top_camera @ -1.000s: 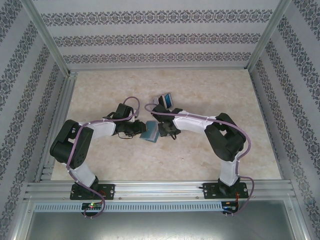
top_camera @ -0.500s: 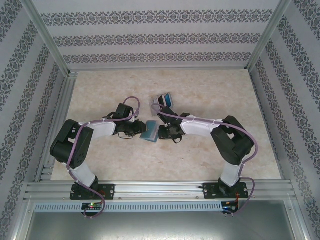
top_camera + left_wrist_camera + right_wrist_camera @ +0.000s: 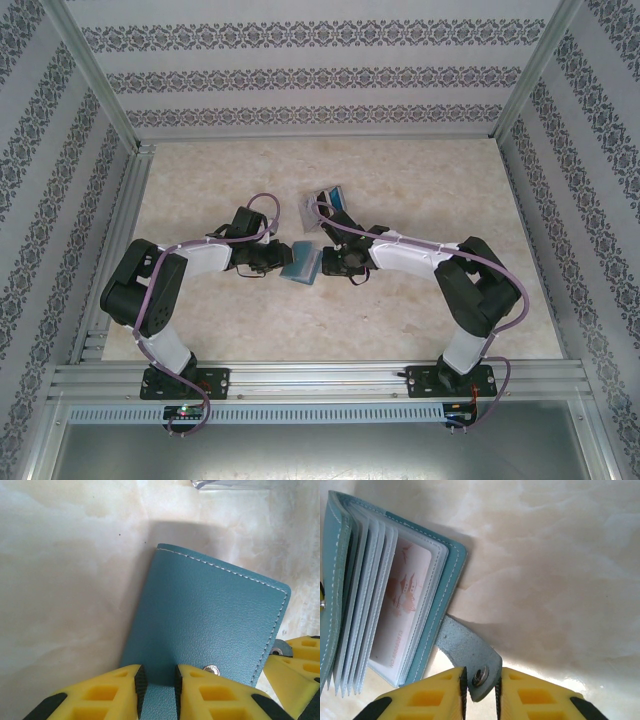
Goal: Put the credit cards into the card holder
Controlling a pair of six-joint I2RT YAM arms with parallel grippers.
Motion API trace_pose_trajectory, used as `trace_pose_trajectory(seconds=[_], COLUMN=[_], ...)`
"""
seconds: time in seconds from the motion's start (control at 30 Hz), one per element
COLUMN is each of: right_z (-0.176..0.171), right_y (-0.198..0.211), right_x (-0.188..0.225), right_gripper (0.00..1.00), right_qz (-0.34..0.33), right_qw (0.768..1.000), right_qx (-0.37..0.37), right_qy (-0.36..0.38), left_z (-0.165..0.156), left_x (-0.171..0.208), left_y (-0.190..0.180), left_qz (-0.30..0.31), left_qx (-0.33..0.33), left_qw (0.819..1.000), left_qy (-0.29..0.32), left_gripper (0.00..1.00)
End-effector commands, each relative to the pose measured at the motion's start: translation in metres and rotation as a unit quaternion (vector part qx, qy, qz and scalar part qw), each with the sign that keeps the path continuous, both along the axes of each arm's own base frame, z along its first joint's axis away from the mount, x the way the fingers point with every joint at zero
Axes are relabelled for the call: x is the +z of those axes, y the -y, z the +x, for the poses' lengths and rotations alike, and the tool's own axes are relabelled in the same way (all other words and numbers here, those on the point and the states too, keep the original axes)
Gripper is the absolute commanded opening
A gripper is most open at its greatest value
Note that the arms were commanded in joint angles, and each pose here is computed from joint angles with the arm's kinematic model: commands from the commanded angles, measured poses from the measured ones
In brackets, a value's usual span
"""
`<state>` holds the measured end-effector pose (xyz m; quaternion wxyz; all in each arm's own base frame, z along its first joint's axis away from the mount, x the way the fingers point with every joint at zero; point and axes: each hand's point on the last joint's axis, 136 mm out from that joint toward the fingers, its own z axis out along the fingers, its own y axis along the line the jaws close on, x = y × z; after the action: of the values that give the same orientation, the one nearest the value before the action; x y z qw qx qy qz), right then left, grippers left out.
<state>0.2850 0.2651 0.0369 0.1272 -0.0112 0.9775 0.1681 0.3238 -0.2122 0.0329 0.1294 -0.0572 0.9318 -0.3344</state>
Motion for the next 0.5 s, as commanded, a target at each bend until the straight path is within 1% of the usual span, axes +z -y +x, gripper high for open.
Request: trace_pose_trajectory(seconds=[0.0,0.1,0.37,0.47], right_z=[0.0010,0.0023,0.0054,0.0063], right_y=[0.0068,0.0098,0.0085,0.0073], right_x=[0.0045,0.0064,0.0021,0.0005], right_gripper=[0.24,0.22,0.21,0.17], right_qz=[0.004,0.007,0.019,0.022], right_qw=[1.000,1.000,0.999,0.999], right_qx=[-0.013,-0.019,-0.027,-0.028], right_qy=[0.005,0.009,0.009,0.007], left_z=[-0.0165,-0.0149,-0.0136,-0.0126], left_x=[-0.0273,-0.0256,-0.0239,-0.0230], left_y=[-0.0059,-0.0041,-0.0038,-0.0032], left_qz=[0.031,0.026,0.029,0.028], left_qx=[0.000,-0.001,-0.004,-0.004], left_qw=[0.999,0.999,0.999,0.999], left_qy=[-0.042,-0.042,-0.040,-0.038], left_gripper=[0.27,0.27,0.27,0.27])
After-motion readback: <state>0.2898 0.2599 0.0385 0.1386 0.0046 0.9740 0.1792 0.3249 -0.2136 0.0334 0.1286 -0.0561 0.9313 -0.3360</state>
